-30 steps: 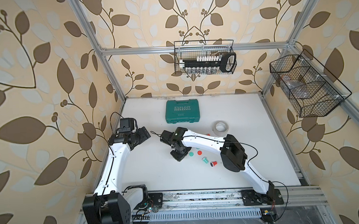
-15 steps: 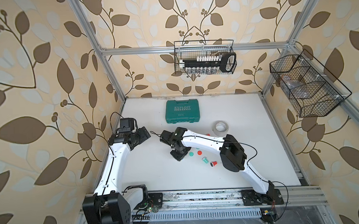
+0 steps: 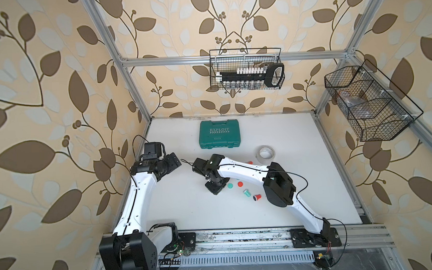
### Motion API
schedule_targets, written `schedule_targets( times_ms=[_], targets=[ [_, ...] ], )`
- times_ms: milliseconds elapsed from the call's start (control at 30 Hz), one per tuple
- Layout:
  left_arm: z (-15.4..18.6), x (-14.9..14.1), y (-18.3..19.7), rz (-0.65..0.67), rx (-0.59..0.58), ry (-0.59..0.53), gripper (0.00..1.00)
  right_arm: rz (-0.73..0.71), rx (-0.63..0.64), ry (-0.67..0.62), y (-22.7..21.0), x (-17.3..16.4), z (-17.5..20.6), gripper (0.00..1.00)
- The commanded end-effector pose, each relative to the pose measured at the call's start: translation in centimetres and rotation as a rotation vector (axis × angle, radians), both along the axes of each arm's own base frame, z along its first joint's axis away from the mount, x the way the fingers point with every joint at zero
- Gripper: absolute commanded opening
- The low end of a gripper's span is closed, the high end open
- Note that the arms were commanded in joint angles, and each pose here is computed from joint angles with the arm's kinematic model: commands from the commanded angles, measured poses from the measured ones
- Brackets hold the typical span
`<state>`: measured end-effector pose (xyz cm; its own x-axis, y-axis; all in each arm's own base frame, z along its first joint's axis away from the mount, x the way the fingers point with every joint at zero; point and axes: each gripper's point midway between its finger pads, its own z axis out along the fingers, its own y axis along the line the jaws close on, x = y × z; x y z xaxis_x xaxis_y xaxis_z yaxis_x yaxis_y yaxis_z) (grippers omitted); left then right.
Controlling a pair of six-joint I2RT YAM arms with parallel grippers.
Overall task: Close the stamp cap
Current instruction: Close the cover of the stamp.
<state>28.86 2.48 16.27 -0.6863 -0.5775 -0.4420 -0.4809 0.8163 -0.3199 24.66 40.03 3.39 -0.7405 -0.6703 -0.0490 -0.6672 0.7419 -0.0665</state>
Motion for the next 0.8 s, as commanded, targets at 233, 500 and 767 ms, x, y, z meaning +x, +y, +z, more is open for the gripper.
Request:
schedule_targets(
  times_ms=[233, 500, 767],
  targets=[
    [0.8, 0.4, 0.0, -0.007, -0.002, -0.031, 0.89, 0.026, -0.085, 0.093, -0.6, -1.4, -3.4, 0.0],
    [0.7, 0.4, -0.1, -0.008, -0.003, -0.025, 0.89, 0.039, -0.102, 0.152, -0.4, -2.0, -4.9, 0.0],
    [0.6, 0.4, -0.1, -0.011, -0.007, -0.023, 0.89, 0.031, -0.131, 0.205, -0.9, -2.6, -7.0, 0.0]
  ],
)
